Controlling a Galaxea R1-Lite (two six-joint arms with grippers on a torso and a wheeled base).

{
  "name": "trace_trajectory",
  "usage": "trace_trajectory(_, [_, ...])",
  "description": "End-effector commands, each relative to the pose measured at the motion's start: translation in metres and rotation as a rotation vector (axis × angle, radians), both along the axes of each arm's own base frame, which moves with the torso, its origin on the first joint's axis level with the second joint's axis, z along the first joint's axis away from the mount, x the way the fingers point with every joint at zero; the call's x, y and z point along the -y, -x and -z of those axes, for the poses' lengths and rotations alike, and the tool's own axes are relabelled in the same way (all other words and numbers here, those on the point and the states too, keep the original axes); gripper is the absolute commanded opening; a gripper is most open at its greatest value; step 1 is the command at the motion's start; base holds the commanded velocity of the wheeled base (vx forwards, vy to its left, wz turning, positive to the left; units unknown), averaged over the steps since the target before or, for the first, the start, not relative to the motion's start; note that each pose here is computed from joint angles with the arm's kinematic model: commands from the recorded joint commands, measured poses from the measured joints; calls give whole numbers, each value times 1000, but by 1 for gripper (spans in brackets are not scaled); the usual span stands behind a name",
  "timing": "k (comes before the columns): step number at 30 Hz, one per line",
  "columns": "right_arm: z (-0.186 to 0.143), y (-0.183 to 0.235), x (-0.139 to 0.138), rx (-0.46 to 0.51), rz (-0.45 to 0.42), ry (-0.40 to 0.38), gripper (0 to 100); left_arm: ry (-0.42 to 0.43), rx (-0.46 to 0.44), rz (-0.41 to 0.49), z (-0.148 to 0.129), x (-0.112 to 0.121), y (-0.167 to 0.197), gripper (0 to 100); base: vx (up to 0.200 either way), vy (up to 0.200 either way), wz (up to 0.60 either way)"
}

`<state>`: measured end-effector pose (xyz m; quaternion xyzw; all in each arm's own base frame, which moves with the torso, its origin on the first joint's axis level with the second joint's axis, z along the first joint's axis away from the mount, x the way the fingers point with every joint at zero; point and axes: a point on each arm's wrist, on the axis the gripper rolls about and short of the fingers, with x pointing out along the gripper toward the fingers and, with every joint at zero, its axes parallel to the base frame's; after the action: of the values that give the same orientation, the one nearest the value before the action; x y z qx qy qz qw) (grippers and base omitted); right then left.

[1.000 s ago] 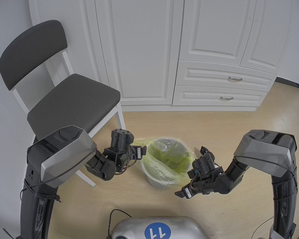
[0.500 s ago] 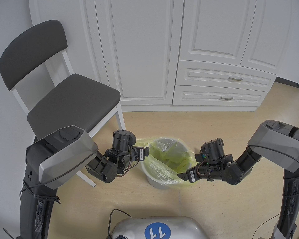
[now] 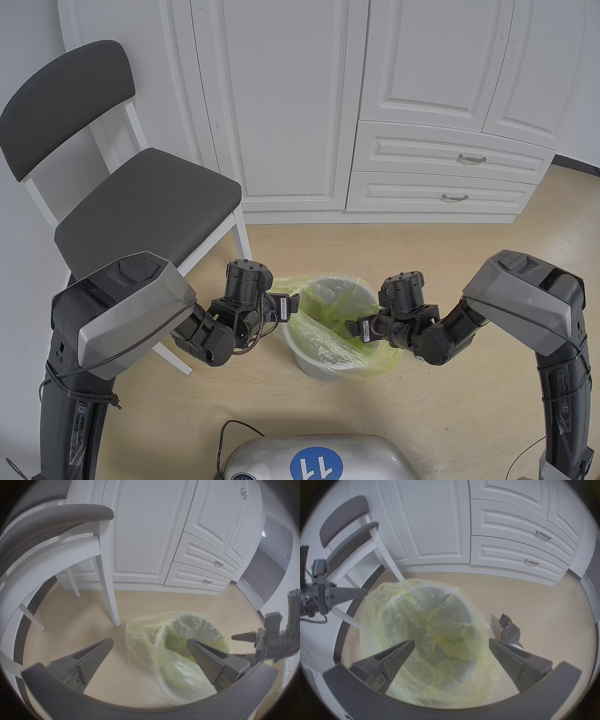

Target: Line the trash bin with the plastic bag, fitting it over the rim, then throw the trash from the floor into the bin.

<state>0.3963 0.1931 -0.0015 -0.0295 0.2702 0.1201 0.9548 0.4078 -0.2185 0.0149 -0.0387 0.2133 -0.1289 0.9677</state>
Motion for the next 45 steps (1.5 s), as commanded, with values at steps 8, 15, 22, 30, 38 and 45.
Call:
trace_trajectory(8, [27, 36, -41, -69, -115, 44, 100, 3, 5, -6, -2, -2, -1, 100, 0, 0, 0])
trace_trajectory(15, [38, 61, -59, -116, -191, 67, 100, 2, 2, 2, -2, 0, 1, 100, 0, 0, 0])
trace_trajectory(22, [34, 72, -64, -143, -226, 28, 100, -19, -33, 22, 8, 7, 9, 100, 0, 0, 0])
trace_trajectory(30, [2, 76, -54, -106, -224, -3, 100, -116, -114, 41, 35, 3, 9, 100, 0, 0, 0])
trace_trajectory(38, [-19, 59, -25, -57, -179, 9, 100, -205, -178, 35, 46, -15, 6, 100, 0, 0, 0])
trace_trajectory(45, [-19, 44, -4, -49, -151, 18, 100, -249, -225, 20, 45, -32, 7, 100, 0, 0, 0])
